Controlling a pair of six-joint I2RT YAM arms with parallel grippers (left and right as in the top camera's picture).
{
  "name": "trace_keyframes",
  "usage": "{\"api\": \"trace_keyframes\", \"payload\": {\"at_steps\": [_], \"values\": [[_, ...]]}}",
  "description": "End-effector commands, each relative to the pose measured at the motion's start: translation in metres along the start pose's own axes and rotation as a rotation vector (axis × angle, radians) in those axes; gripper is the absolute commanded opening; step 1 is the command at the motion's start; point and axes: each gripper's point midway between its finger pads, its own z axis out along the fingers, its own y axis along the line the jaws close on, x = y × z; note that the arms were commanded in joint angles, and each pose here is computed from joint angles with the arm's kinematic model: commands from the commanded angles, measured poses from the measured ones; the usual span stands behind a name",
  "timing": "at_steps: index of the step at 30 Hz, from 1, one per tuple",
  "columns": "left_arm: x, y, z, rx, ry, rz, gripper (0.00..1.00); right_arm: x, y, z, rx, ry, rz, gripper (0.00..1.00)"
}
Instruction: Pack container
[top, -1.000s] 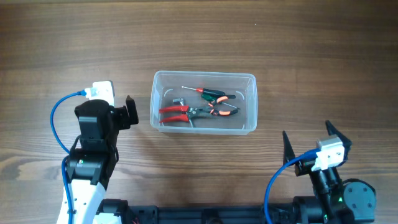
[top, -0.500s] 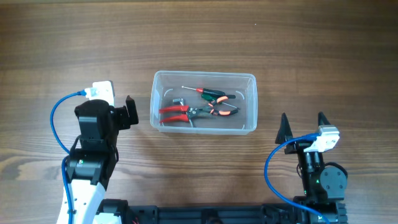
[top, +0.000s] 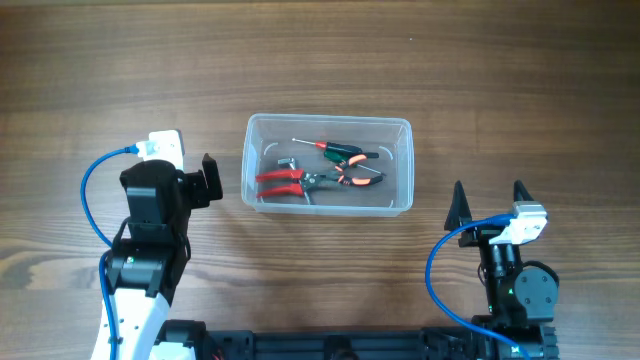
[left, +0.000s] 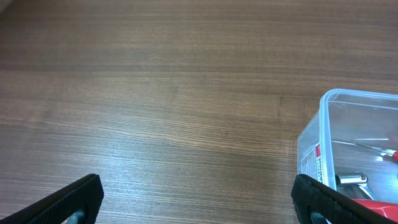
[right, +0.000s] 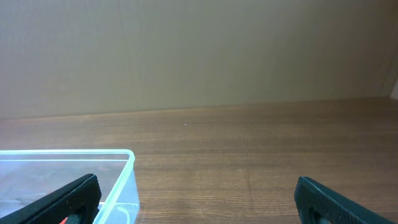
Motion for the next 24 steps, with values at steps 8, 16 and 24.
{"api": "trace_keyframes", "payload": {"at_steps": [8, 16, 24], "values": [[-0.001, 0.001, -0.001, -0.007, -0.008, 0.012, 1.00, -0.003, -0.001, -0.001, 0.009, -0.015, -0.007, 1.00], [0.004, -0.044, -0.071, 0.345, -0.051, -0.180, 1.00, -0.003, -0.001, -0.001, 0.008, -0.015, -0.006, 1.00], [0.032, -0.022, -0.086, 0.297, -0.266, -0.246, 1.00, -0.003, -0.001, -0.001, 0.008, -0.015, -0.006, 1.00]]}}
